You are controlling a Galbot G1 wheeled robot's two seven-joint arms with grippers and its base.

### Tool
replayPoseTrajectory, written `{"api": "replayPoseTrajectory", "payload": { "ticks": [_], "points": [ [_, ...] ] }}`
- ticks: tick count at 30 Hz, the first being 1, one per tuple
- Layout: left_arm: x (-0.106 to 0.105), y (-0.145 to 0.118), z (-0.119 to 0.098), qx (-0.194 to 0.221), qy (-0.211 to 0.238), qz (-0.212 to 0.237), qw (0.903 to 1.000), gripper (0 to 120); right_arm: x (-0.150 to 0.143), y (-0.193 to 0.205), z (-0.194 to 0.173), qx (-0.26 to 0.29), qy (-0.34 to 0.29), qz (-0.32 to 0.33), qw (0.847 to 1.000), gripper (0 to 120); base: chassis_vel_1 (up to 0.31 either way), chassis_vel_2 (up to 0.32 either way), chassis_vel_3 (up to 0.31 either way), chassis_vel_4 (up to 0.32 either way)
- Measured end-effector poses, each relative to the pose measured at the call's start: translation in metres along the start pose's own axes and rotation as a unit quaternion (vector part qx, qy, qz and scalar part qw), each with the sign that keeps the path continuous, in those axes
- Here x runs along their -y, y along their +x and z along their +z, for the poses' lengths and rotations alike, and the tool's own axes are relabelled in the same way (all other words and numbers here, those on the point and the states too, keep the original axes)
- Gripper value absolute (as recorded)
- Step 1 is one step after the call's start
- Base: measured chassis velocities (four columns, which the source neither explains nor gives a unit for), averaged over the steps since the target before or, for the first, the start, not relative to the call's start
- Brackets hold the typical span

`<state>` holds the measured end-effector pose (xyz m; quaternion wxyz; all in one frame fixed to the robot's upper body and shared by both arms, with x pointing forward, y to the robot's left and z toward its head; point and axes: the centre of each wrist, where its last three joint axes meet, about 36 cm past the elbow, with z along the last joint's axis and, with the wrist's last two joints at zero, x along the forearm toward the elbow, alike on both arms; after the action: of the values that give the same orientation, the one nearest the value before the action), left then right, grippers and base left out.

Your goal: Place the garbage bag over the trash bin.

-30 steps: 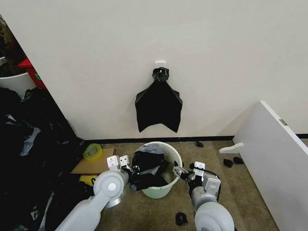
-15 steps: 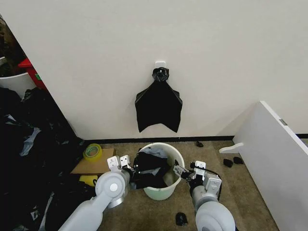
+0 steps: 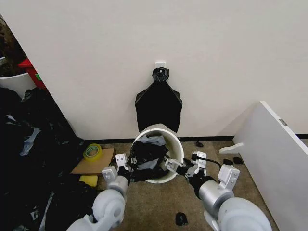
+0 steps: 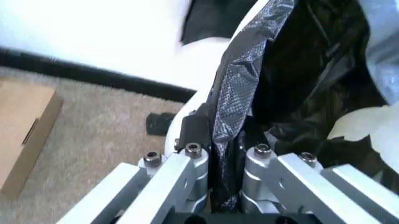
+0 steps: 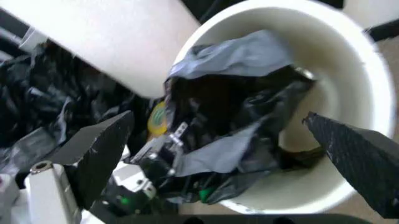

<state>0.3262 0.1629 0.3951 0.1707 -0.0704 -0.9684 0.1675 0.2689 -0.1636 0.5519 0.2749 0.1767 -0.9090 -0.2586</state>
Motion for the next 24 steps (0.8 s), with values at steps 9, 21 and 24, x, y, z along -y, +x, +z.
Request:
{"api": "replayPoseTrajectory", "payload": {
  "ticks": [9,21,24],
  "points": [
    [0.005,0.023,0.015,0.021,-0.036,0.022,0.9989,5,0.01,-0.047,-0.002,-0.058,-0.003,0.053,0.997,100,0.0,0.0,0.0,0.0],
    [0.005,0.032,0.016,0.032,-0.039,0.025,0.9984,5,0.018,-0.092,0.005,-0.118,-0.004,0.122,0.986,99,0.0,0.0,0.0,0.0],
    [0.004,0.032,0.019,0.035,-0.04,0.024,0.9983,5,0.02,-0.097,0.007,-0.125,-0.007,0.132,0.983,99,0.0,0.0,0.0,0.0]
  ]
}}
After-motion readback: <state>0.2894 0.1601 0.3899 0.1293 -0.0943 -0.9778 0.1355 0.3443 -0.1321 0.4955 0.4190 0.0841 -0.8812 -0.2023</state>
